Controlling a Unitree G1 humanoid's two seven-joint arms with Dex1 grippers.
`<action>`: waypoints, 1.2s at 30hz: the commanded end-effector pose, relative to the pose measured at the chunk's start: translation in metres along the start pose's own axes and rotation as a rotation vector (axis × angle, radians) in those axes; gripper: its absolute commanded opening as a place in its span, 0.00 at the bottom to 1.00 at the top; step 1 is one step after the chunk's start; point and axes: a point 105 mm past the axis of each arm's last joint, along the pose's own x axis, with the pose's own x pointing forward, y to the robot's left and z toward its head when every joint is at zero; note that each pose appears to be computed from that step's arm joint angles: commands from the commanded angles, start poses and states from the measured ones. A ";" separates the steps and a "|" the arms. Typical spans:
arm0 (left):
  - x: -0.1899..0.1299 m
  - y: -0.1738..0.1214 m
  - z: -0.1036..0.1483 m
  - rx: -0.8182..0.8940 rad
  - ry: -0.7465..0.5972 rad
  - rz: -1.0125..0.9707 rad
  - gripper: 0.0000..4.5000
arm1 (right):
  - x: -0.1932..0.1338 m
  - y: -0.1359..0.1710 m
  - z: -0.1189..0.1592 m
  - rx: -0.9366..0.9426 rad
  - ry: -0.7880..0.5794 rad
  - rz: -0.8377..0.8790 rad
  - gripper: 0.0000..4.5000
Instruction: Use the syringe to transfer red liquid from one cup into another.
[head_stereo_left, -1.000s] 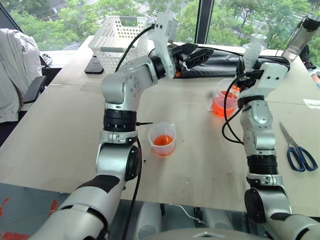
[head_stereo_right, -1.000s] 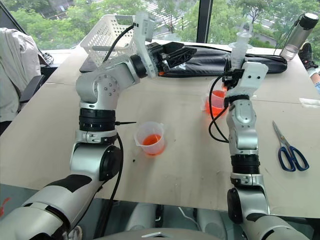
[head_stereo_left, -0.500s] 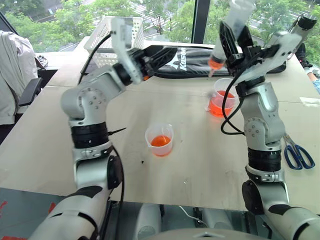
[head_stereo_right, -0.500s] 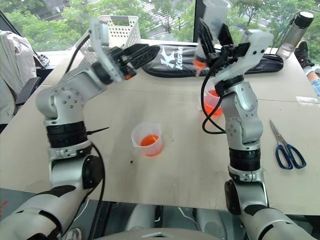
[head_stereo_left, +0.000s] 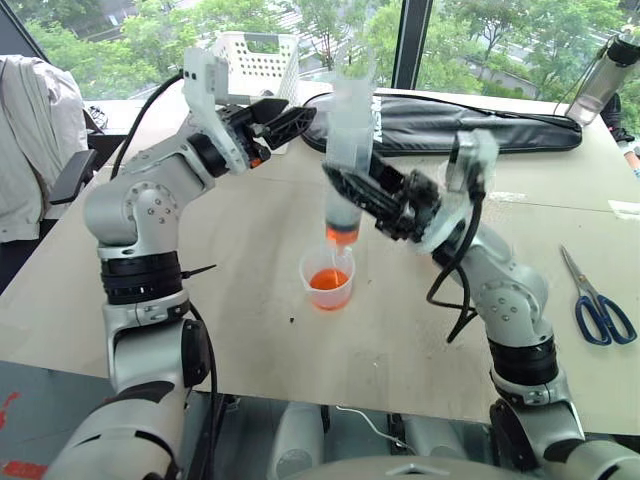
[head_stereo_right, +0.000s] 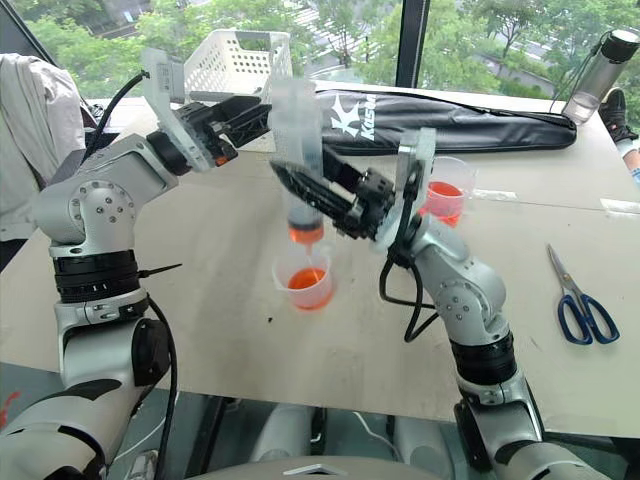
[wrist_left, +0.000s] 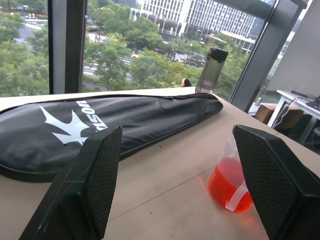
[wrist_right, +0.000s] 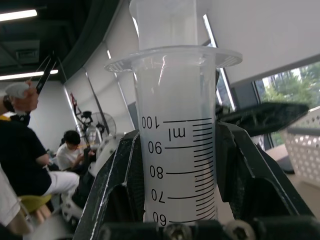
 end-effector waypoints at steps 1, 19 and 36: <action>-0.006 -0.022 0.016 0.070 -0.002 -0.110 0.79 | 0.002 0.004 -0.011 -0.037 0.004 0.055 0.34; -0.064 -0.063 0.035 0.009 0.171 -0.441 0.79 | 0.011 -0.008 -0.033 -0.141 0.014 0.033 0.34; -0.050 -0.069 0.035 0.086 0.139 -0.431 0.07 | 0.014 -0.010 -0.033 -0.171 0.014 0.032 0.34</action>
